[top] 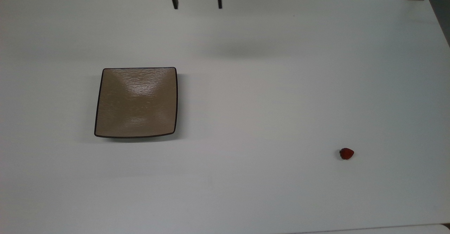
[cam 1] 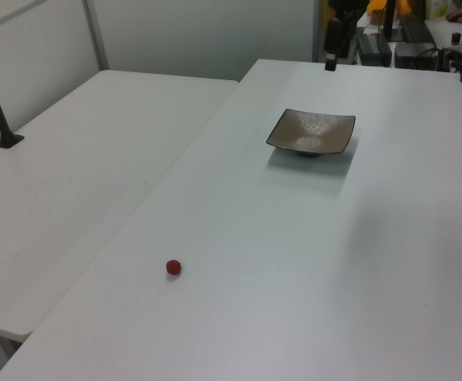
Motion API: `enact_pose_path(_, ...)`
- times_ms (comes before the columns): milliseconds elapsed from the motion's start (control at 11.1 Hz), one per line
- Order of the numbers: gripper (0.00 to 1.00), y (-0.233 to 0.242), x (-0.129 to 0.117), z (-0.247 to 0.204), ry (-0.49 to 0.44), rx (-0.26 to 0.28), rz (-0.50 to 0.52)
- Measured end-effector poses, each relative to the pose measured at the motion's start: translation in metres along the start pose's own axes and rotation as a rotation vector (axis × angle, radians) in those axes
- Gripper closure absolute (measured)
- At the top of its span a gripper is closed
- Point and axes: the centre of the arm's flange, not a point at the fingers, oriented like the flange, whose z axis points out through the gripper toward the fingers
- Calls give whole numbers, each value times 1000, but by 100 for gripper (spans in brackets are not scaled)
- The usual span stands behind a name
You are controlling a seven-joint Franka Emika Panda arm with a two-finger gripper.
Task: Strawberries on a ceramic plate
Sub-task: 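Move the open gripper over toward the red strawberry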
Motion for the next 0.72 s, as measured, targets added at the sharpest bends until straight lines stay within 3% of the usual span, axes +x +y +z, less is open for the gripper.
enact_pose_path(451,0,-75,29,18,23,19,-13)
enact_pose_path(721,0,-87,38,31,26,22,-23)
